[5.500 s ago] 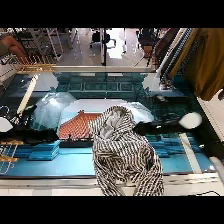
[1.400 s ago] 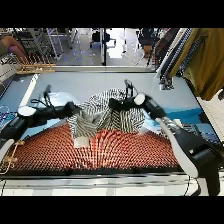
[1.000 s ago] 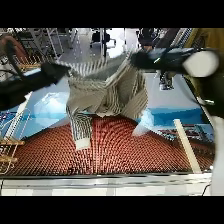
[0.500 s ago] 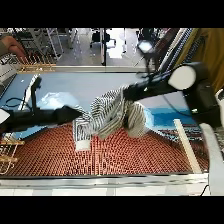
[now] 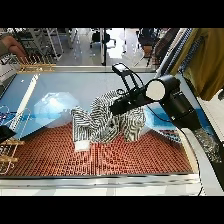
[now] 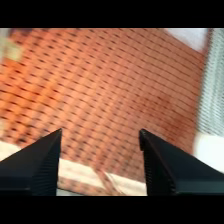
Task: Fold the clothes and pants, and hang the long-sleeved shirts on hangers.
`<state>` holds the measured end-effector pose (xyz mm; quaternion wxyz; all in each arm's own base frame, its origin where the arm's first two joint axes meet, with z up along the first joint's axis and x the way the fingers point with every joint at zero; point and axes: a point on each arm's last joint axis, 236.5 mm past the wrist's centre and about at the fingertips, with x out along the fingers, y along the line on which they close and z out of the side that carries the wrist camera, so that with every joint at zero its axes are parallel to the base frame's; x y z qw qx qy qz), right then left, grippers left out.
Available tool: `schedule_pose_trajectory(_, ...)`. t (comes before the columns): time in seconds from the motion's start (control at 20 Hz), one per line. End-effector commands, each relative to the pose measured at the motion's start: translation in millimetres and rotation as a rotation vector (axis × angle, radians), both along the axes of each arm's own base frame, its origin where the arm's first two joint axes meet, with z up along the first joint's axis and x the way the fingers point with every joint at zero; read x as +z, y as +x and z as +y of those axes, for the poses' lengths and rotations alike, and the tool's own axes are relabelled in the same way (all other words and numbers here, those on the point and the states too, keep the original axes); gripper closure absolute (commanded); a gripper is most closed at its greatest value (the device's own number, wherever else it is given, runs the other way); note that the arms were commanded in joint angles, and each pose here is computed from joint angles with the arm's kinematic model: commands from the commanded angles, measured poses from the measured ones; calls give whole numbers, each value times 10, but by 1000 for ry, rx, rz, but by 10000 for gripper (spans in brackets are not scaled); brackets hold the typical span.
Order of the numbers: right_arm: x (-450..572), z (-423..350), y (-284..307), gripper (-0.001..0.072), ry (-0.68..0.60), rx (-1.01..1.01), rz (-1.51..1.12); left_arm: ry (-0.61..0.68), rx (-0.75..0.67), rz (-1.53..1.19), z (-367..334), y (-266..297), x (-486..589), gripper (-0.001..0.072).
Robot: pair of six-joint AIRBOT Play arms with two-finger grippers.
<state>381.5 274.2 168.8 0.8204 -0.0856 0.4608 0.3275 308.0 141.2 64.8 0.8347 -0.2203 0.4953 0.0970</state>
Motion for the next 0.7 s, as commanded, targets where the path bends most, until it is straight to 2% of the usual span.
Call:
schedule_pose_trajectory(0.0,15,52,26,664,11,5,-21,235,81,75,795,-159,-192,290)
schedule_pose_trajectory(0.35,6,43,18,664,7,2,-14,283,104,122,1073,-88,-479,302)
schedule_pose_trajectory(0.55,12,43,26,664,8,1,-18,186,89,129,939,47,-744,311)
schedule_pose_trajectory(0.65,10,43,25,664,8,1,-18,161,75,150,892,80,-872,484)
